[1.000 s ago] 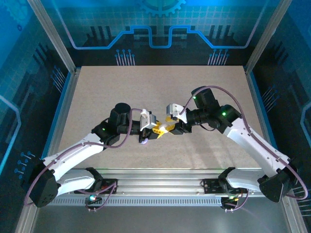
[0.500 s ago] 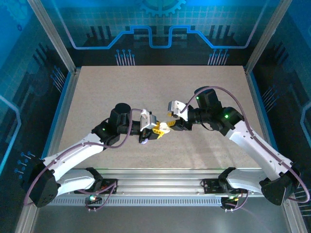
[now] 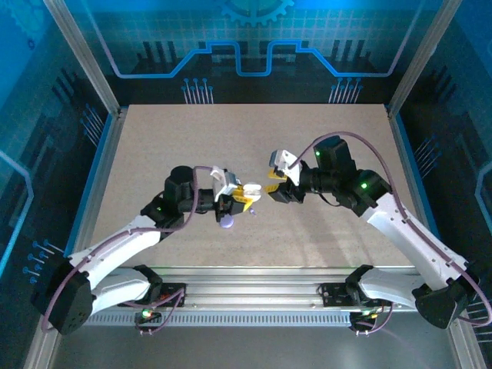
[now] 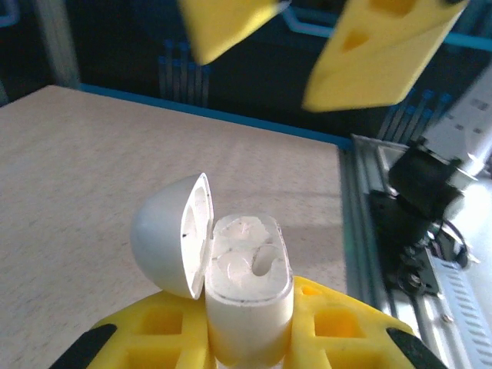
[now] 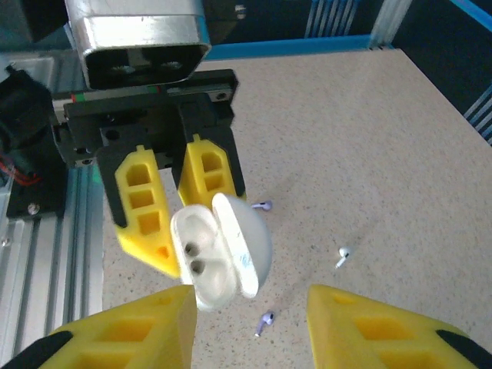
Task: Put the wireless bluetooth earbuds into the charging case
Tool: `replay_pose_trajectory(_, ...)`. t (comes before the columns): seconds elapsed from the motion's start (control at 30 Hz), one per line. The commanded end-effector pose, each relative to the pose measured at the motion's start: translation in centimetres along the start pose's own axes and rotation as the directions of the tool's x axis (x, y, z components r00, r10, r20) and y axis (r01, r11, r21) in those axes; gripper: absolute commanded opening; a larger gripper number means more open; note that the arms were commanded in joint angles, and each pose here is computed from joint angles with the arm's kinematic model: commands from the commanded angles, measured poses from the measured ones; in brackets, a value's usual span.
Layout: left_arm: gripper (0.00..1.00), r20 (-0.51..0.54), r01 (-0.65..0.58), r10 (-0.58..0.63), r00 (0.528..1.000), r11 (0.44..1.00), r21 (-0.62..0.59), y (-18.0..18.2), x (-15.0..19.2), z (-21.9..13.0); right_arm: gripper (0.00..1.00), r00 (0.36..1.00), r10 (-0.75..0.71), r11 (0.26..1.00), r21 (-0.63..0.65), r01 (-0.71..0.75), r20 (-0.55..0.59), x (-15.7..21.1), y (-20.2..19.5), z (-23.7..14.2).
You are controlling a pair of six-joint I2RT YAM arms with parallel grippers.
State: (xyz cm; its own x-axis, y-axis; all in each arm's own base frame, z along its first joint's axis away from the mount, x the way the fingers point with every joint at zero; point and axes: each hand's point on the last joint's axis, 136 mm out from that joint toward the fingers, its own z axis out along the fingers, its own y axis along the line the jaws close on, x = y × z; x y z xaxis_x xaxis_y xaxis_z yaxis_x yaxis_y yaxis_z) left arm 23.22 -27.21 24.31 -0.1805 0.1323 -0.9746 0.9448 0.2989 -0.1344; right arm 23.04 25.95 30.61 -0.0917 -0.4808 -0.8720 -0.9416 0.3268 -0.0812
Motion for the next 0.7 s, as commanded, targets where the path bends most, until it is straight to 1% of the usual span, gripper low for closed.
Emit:
replay_pose_trajectory(0.0, 0.13, 0.088, 0.075, -0.065, 0.994, 0.991, -0.114, 1.9, -0.9, -1.8, 0.42, 0.984, 0.177, 0.981, 0.084, -0.175, -0.015, -1.0, -1.7, 0.3)
replay_pose_trajectory(0.07, 0.13, 0.101, 0.120, -0.103, 0.990, 0.975, -0.187, 3.3, -0.4, -3.0, 0.42, 0.967, 0.247, 0.964, 0.118, -0.239, -0.056, -0.6, -2.4, 1.1)
replay_pose_trajectory(0.2, 0.13, 0.135, 0.215, -0.178, 0.975, 0.912, -0.350, 5.8, 0.9, -5.9, 0.42, 0.923, 0.369, 0.921, 0.175, -0.347, -0.110, 0.5, -3.6, 3.6)
replay_pose_trajectory(0.3, 0.12, 0.137, 0.263, -0.225, 0.965, 0.833, -0.486, 7.3, 2.4, -7.9, 0.41, 0.878, 0.457, 0.878, 0.234, -0.418, -0.143, 1.6, -4.7, 5.7)
replay_pose_trajectory(0.4, 0.12, 0.161, 0.305, -0.262, 0.952, 0.736, -0.604, 8.5, 3.5, -10.0, 0.41, 0.812, 0.556, 0.813, 0.316, -0.488, -0.176, 3.1, -6.0, 8.0)
replay_pose_trajectory(0.53, 0.13, 0.202, 0.343, -0.287, 0.936, 0.620, -0.706, 9.4, 4.5, -12.5, 0.40, 0.756, 0.606, 0.779, 0.380, -0.499, -0.248, 5.6, -7.3, 11.6)
replay_pose_trajectory(0.67, 0.13, 0.200, 0.347, -0.301, 0.932, 0.594, -0.726, 9.0, 5.0, -13.4, 0.40, 0.701, 0.652, 0.742, 0.438, -0.508, -0.289, 7.9, -9.0, 15.1)
